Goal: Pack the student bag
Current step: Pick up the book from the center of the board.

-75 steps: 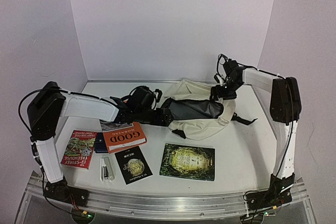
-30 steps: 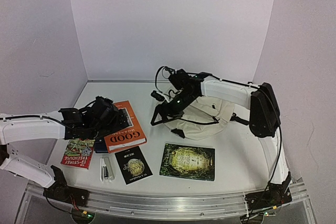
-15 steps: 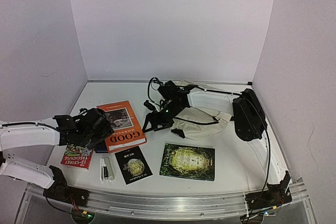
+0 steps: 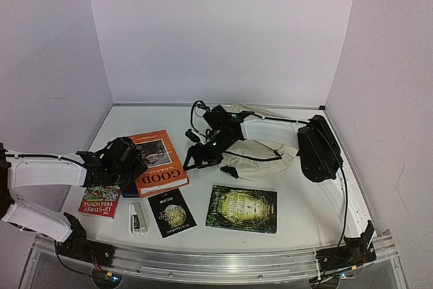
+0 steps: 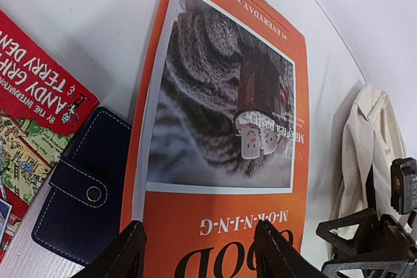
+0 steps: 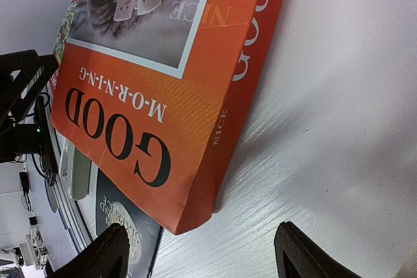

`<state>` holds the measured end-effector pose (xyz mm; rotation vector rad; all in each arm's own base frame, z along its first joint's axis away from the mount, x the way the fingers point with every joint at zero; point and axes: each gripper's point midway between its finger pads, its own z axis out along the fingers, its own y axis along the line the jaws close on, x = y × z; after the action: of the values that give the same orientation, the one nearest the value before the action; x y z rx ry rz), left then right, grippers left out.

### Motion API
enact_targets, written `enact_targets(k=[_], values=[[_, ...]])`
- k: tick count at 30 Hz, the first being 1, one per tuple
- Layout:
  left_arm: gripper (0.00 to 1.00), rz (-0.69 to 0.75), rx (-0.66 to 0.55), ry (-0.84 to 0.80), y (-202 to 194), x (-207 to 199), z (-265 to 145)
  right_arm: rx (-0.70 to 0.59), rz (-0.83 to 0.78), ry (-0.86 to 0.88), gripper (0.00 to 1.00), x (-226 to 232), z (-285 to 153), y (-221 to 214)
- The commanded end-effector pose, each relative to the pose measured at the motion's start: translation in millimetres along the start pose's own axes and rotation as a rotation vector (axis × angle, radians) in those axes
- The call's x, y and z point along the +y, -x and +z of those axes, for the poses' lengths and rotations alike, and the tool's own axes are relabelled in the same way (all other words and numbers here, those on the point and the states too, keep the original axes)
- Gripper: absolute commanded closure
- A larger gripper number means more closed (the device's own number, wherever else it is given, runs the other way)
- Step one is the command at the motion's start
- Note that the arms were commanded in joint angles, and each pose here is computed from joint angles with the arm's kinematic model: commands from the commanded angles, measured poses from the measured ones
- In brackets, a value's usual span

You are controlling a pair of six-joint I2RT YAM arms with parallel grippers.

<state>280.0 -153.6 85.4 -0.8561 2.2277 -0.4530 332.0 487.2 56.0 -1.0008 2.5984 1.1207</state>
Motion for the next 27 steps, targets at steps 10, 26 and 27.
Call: enact_targets(k=[10,26,27], values=[[0.38,-0.063,-0.082,0.123,21,26,-7,0.014,0.03,-0.012,0.25,-19,22,-8],[0.63,-0.006,-0.044,-0.215,19,-38,16,0.038,0.034,0.034,0.25,-13,31,-15],[0.67,-0.003,-0.049,-0.232,21,-42,14,0.041,0.034,0.048,0.26,-11,32,-16]])
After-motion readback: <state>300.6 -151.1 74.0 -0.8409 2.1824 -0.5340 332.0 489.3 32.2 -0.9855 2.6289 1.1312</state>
